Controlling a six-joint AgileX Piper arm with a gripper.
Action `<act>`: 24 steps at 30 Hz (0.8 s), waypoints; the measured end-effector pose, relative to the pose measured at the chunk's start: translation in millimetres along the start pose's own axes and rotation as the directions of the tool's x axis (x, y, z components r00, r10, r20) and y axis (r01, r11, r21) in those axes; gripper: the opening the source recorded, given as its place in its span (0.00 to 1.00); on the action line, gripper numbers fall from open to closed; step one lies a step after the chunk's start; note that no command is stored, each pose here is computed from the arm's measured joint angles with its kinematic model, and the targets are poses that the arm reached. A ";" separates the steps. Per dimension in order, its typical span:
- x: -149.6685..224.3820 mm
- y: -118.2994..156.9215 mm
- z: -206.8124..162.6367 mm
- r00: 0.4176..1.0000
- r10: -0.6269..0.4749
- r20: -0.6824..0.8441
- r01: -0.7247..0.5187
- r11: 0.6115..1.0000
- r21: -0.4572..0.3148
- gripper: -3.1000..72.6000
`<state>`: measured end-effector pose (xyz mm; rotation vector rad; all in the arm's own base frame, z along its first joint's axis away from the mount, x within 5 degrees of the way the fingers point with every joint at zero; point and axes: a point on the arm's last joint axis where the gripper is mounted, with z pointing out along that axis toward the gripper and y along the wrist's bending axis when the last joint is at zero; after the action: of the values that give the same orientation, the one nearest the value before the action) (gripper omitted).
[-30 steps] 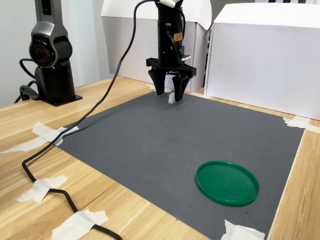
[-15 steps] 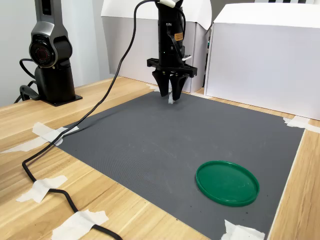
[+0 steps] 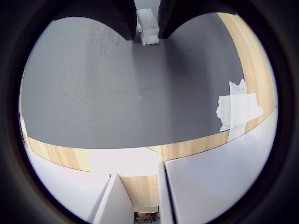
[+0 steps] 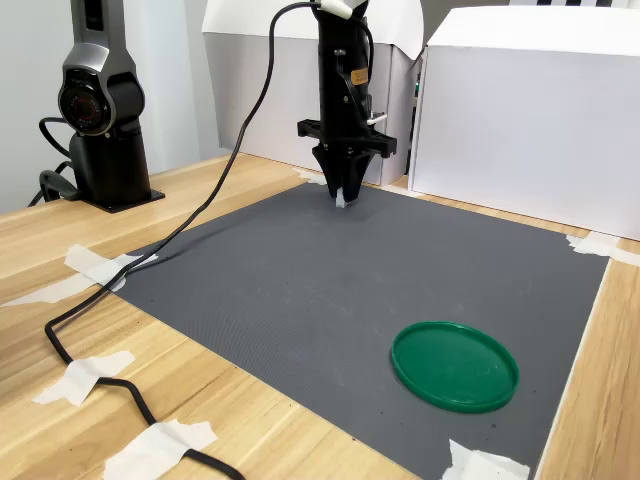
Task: Grasp a white terminal and put it on the green lid.
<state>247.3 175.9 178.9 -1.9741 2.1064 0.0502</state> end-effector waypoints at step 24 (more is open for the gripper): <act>33.5 -75.0 -87.3 0.954 0.295 0.055 -0.299 0.949 0.104 0.16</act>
<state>305.6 120.0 267.4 -1.5672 2.3087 0.0254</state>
